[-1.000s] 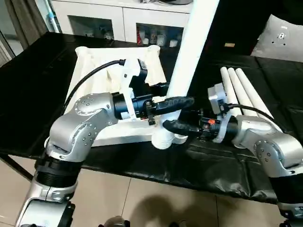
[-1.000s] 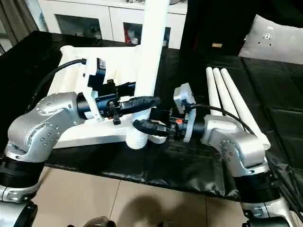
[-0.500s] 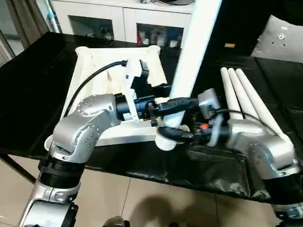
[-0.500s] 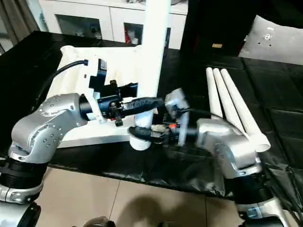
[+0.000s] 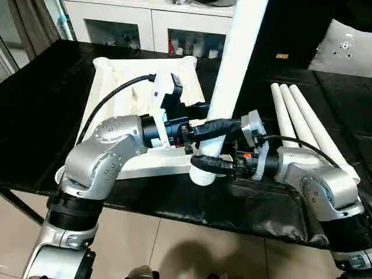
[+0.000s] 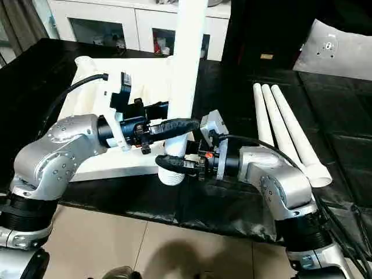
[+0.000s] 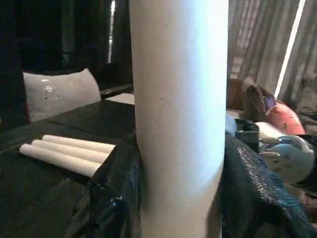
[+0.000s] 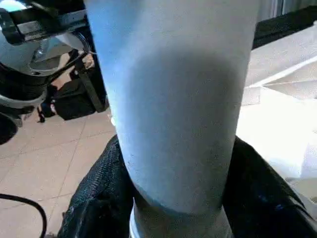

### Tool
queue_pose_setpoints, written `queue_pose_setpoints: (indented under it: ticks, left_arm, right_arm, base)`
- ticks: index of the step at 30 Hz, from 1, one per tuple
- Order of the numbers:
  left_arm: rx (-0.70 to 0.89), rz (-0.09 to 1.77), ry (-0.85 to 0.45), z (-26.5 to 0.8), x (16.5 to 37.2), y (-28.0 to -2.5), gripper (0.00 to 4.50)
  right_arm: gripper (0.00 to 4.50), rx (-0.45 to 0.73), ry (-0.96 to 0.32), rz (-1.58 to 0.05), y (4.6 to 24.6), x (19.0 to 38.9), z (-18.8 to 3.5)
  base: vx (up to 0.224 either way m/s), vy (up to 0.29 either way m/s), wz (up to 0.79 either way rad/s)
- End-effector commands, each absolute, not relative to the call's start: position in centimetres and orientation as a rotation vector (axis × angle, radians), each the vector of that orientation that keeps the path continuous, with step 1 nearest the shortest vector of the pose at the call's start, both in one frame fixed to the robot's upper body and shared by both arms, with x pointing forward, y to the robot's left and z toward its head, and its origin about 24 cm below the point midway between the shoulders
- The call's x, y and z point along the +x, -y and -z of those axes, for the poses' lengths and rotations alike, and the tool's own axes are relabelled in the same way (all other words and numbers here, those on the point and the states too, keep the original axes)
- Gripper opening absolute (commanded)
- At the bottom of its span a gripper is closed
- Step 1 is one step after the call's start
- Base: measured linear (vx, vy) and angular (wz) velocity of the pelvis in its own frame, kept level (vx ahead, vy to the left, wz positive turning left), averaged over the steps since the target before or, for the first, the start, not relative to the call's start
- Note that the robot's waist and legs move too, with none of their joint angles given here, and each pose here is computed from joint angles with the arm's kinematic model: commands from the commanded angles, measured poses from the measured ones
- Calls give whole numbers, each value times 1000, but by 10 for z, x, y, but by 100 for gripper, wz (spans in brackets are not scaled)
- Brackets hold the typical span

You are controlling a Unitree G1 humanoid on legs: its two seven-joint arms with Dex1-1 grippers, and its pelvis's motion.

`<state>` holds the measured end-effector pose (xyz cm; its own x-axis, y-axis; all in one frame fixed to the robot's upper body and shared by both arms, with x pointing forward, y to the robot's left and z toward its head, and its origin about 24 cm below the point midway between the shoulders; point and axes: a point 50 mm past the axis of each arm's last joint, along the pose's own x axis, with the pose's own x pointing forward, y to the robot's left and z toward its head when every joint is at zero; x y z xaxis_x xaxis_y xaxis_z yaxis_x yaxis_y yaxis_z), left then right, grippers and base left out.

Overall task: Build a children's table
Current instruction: Pick table leg

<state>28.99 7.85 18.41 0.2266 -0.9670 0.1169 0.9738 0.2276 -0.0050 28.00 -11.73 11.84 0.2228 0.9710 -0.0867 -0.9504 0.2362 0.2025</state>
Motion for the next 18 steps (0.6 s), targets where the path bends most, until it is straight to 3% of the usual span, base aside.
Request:
queue_pose_setpoints:
  ticks: [1,9,11,17,18]
  left_arm:
    - [-33,1264,114,-186,295,-80,256]
    - [-17,1156,134,-180,295,-84,302]
    - [18,1089,153,-178,296,-83,338]
    - [33,862,214,-173,300,-76,382]
    - [39,839,224,-173,301,-75,355]
  right_arm:
    - [199,125,-188,-1315,116,279,-120]
    - [193,138,-135,-1148,110,286,-114]
    - [193,145,-118,-1082,108,291,-114]
    - [193,187,-82,-909,101,303,-113]
    - [193,189,-81,-902,101,303,-113]
  base:
    - [0,0,0]
    - [0,0,0]
    - [0,0,0]
    - [0,0,0]
    - [0,0,0]
